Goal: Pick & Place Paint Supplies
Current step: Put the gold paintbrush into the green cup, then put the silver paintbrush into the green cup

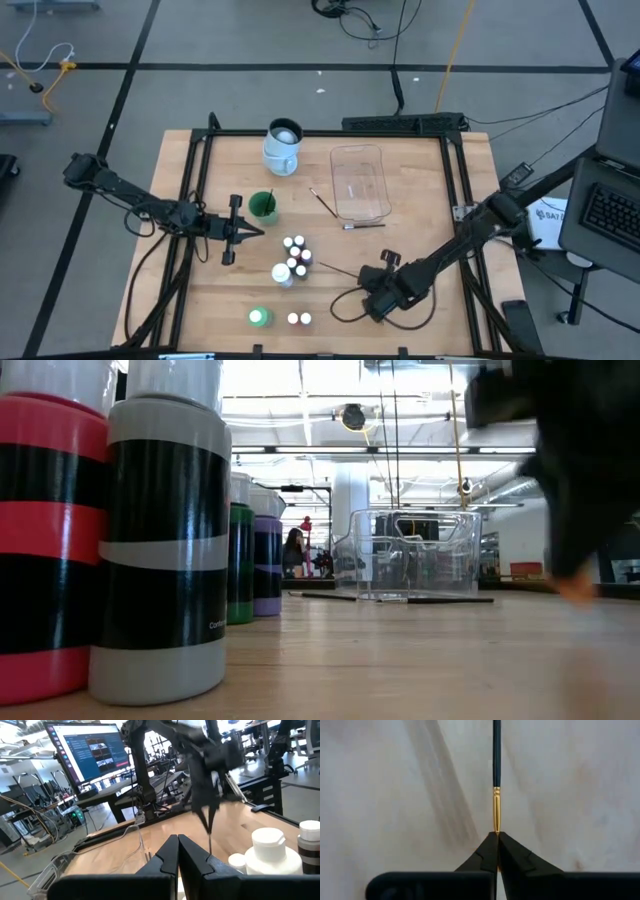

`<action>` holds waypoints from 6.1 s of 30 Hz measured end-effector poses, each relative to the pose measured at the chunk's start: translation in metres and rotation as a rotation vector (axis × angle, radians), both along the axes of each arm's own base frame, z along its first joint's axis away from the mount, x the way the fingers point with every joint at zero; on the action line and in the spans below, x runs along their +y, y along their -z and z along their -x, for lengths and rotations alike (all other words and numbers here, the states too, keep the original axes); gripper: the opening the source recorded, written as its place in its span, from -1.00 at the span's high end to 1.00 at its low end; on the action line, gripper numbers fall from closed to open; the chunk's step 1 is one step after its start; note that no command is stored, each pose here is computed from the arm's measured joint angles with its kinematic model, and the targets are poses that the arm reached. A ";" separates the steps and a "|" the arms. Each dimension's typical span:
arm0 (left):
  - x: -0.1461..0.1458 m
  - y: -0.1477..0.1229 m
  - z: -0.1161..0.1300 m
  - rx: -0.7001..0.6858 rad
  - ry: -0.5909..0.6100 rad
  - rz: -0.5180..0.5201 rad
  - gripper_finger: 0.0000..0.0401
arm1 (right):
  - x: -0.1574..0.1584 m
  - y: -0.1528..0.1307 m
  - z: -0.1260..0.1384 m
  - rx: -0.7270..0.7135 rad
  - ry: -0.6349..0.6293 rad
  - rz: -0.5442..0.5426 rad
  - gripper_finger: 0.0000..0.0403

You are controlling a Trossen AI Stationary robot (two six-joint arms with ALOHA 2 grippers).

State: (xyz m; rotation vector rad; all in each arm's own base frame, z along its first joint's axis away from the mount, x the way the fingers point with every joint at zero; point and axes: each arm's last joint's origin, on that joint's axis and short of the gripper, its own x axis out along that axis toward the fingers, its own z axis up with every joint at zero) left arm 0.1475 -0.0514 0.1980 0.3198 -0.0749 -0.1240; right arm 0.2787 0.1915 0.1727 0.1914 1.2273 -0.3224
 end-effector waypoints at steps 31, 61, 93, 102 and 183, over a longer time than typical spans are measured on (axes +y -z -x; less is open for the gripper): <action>0.015 -0.018 0.000 -0.178 -0.225 0.147 0.95 | -0.125 -0.046 -0.056 -1.013 -0.539 0.313 1.00; -0.022 -0.092 -0.088 -0.030 0.083 0.116 0.14 | -0.141 -0.048 -0.055 -1.124 -0.562 0.346 1.00; -0.011 -0.099 -0.095 -0.061 0.042 0.053 0.98 | -0.146 -0.047 -0.055 -1.116 -0.526 0.333 1.00; -0.009 -0.102 -0.092 -0.060 0.034 0.062 0.99 | -0.145 -0.045 -0.055 -1.097 -0.485 0.310 0.80; 0.035 -0.056 -0.032 0.470 -0.586 0.226 0.58 | -0.077 0.027 0.031 -1.046 -0.537 0.165 0.68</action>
